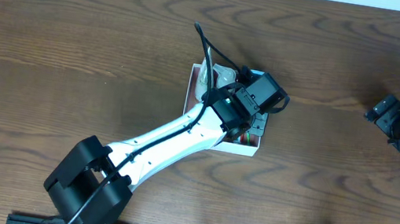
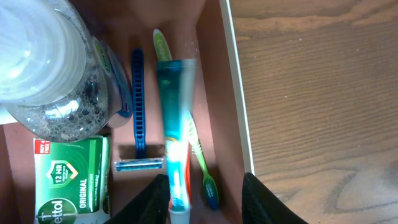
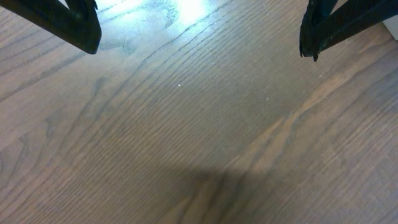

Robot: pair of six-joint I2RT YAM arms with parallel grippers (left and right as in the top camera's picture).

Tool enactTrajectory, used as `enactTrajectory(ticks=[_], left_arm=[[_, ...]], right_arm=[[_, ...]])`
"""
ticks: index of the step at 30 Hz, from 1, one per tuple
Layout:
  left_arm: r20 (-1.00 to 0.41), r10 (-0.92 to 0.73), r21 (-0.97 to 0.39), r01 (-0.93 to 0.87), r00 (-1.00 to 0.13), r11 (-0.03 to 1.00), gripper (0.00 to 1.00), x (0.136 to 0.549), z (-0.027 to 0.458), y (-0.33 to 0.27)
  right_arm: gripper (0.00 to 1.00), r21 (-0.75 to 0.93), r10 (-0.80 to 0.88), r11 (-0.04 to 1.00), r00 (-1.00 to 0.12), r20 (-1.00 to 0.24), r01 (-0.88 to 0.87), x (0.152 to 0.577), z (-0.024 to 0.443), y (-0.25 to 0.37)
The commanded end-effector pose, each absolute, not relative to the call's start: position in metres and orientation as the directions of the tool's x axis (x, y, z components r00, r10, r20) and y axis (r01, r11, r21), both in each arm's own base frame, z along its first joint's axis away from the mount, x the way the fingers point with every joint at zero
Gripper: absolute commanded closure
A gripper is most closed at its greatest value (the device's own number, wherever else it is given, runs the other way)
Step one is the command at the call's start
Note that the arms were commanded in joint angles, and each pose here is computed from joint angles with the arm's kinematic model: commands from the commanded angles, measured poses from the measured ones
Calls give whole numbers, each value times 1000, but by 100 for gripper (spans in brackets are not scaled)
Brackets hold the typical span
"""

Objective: Pack container
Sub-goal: 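Lower the toothpaste tube into the box beside the razor and release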

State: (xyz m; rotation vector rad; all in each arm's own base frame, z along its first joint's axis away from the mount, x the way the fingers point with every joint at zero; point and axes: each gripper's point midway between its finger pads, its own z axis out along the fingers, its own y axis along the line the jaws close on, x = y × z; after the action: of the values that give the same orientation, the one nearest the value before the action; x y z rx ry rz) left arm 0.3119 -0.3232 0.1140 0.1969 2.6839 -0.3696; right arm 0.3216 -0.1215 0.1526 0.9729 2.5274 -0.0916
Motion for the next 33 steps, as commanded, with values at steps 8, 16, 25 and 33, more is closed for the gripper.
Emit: enactTrajectory(ticks=[8,16,25,33], left_arm=[[-463,101,-228,229,-880,947,61,312,132,-323],[-571,139,-168,281,-809,945,60,303,194,-292],[-687,158,-116,323,-709,939,46,270,274,-235],[-710,139,-129,322,-691,938,1,243,301,-202]], right_arm=[[1,92,625,748,-651,-430,657,323,159,-125],[1,92,625,748,-651,-430,657,323,159,-125],[1,92,625,748,-651,-430,657,323,159,-125],[1,92,625,748,-651,-430,657,323,159,-125]])
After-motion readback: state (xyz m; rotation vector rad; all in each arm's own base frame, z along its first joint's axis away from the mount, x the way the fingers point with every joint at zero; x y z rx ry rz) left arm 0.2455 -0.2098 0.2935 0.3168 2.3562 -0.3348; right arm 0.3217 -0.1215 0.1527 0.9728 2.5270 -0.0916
